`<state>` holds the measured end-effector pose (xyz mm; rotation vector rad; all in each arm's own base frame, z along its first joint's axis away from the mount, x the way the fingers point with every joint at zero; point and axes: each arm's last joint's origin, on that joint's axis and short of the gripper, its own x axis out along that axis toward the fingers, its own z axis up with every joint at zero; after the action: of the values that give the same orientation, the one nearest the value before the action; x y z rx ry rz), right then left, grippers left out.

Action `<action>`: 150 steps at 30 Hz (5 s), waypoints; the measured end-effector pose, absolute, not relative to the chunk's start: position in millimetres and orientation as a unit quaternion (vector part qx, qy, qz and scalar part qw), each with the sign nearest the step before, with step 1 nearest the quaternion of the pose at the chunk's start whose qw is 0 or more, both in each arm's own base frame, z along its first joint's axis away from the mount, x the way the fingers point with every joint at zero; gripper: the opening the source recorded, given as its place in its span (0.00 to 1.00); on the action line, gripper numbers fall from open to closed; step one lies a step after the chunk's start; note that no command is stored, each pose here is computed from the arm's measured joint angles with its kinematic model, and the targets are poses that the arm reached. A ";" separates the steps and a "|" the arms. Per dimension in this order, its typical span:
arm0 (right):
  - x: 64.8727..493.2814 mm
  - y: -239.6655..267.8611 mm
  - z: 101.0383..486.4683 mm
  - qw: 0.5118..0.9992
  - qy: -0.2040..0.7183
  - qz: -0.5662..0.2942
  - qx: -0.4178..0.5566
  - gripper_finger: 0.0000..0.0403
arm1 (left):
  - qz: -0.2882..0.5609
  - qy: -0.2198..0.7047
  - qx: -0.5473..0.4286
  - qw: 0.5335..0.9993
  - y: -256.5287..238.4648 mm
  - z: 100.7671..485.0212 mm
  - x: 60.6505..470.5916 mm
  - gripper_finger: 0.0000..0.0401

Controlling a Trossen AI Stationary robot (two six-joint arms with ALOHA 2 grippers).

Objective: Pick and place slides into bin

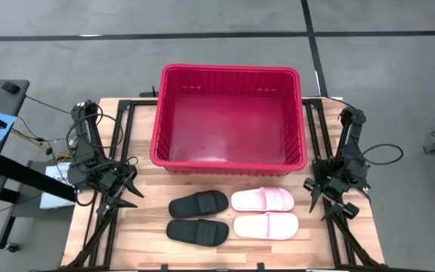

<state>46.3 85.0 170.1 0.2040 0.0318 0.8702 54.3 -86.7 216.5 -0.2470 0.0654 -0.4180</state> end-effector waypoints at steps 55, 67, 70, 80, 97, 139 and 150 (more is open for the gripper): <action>46.2 85.1 170.1 0.902 0.015 0.421 0.099 0.45 | -0.264 -0.136 -0.004 0.955 -97.9 420.1 64.9 0.41; 46.2 85.1 170.1 0.902 0.015 0.421 0.099 0.45 | -0.159 0.156 0.217 0.951 -152.3 448.2 101.6 0.41; 46.2 85.1 170.1 0.902 0.016 0.421 0.099 0.45 | -0.149 0.178 0.252 0.940 -172.1 437.9 114.7 0.41; 46.3 85.0 170.1 0.902 0.015 0.421 0.099 0.45 | -0.092 0.310 0.224 0.919 -207.4 383.4 178.7 0.41; 46.3 85.1 170.1 0.902 0.016 0.421 0.099 0.45 | -0.168 0.554 0.418 0.700 -231.7 288.4 208.9 0.41; 46.3 85.1 170.1 0.902 0.015 0.421 0.098 0.45 | -0.282 0.595 0.491 0.571 -181.1 186.0 246.0 0.20; 46.2 85.1 170.1 0.902 0.016 0.421 0.099 0.45 | -0.295 0.600 0.518 0.534 -170.3 153.9 230.5 0.39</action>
<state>46.2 85.1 170.1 0.2041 0.0322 0.8705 230.5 -170.3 153.9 1.2352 1.4290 -0.7022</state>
